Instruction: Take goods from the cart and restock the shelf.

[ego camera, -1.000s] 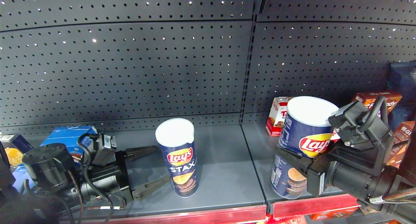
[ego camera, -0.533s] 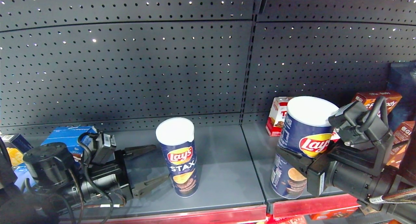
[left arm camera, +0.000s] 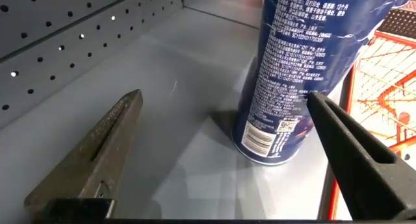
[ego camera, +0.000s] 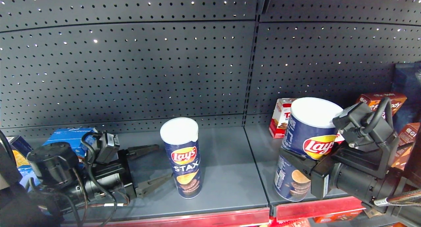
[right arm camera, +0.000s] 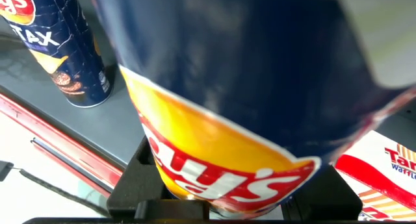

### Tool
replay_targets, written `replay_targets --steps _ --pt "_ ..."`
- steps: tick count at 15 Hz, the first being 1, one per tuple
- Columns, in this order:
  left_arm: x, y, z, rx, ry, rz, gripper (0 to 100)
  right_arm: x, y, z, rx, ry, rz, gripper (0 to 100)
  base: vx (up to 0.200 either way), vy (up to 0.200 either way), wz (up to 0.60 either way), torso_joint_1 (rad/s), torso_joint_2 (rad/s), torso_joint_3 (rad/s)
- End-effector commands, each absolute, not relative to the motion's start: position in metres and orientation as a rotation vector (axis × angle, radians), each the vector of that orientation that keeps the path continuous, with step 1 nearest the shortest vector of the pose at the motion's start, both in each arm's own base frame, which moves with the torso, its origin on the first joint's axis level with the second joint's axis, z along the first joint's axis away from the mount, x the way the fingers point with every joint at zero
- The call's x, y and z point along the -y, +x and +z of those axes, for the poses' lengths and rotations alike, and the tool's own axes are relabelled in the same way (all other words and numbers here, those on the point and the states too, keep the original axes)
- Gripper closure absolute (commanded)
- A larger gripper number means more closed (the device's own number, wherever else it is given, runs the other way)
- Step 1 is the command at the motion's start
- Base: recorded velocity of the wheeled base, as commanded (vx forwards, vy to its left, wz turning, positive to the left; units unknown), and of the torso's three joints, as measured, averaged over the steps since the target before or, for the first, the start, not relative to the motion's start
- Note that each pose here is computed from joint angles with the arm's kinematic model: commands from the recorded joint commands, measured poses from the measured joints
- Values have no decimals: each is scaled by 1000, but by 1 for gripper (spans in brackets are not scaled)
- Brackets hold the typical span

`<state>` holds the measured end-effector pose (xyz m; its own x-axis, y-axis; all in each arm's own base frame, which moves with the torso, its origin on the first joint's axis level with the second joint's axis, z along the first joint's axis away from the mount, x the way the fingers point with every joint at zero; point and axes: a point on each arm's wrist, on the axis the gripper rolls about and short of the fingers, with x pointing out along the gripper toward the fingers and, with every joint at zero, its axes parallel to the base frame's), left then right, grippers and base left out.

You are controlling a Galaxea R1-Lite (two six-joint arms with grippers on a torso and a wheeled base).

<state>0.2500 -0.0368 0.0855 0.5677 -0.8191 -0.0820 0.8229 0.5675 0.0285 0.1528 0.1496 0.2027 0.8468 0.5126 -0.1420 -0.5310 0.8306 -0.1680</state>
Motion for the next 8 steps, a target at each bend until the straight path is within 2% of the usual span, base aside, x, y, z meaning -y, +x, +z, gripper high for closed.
replay_targets --steps 1,6,8 --pt "37 250 85 -63 65 -965 0 -149 153 203 -91 -204 552 100 0 0 0 0 0 0" --pt "34 234 125 86 121 -950 0 -149 154 204 -78 -196 546 100 0 0 0 0 0 0" --pt "24 226 145 169 158 -903 0 -148 156 204 -78 -196 551 100 0 0 0 0 0 0"
